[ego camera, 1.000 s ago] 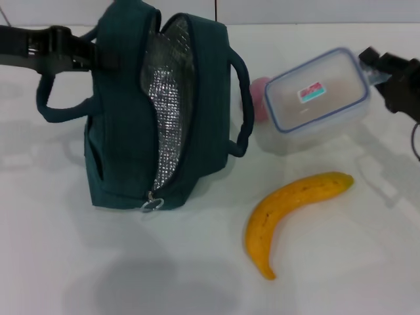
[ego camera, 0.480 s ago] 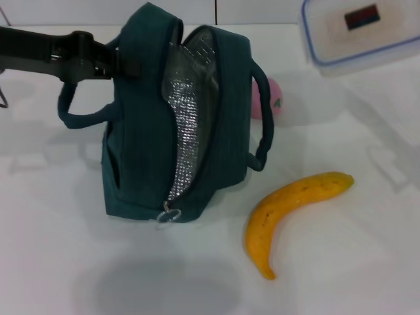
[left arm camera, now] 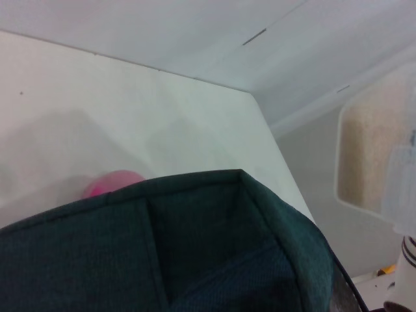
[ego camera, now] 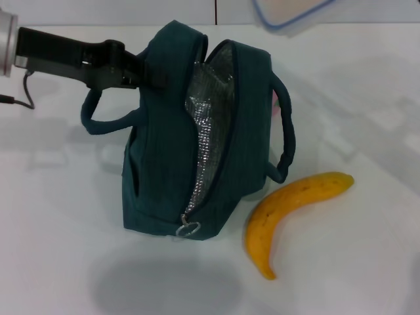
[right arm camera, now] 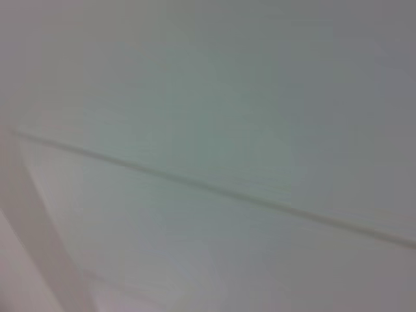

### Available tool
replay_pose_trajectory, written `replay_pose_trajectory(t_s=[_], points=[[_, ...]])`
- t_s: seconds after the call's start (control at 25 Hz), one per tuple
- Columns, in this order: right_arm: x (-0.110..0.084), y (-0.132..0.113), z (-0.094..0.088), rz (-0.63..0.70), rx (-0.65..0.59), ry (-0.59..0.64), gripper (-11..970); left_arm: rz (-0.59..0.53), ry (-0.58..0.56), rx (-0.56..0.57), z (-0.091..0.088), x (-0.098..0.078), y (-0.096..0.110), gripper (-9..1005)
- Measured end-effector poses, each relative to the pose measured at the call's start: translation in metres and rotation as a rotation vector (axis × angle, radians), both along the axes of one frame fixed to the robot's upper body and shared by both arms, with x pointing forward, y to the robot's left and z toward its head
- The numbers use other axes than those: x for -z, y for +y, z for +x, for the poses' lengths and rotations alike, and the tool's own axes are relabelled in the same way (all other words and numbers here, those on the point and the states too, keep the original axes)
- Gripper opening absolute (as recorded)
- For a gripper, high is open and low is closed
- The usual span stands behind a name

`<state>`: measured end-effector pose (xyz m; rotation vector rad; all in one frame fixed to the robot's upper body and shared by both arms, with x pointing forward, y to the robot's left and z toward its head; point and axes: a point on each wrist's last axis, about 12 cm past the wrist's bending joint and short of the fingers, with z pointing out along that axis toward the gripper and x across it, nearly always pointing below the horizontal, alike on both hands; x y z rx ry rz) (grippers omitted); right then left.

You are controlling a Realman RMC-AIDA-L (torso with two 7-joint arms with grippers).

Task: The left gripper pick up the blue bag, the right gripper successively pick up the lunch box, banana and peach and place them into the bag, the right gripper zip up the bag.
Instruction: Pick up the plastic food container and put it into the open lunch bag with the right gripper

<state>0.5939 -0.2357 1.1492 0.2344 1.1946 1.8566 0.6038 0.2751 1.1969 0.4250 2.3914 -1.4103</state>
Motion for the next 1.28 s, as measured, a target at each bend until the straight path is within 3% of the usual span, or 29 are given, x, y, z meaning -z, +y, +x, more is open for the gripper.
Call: replay_pose_trajectory(t_s=[0.24, 0.68, 0.96, 1.28], points=[[-0.009, 0.028, 0.010, -0.055, -0.104, -0.003, 192, -0.001, -0.007, 0.011, 0.003, -0.002, -0.007, 38], [0.024, 0.032, -0.003, -0.181, -0.147, 0.122, 217, -0.014, -0.012, -0.002, 0.003, -0.001, -0.006, 38], [0.033, 0.044, 0.000, -0.313, -0.189, 0.159, 233, -0.022, -0.009, 0.001, 0.003, 0.000, -0.009, 38], [0.032, 0.078, 0.015, -0.549, -0.256, 0.163, 251, -0.024, -0.009, 0.007, 0.003, 0.000, -0.011, 38]])
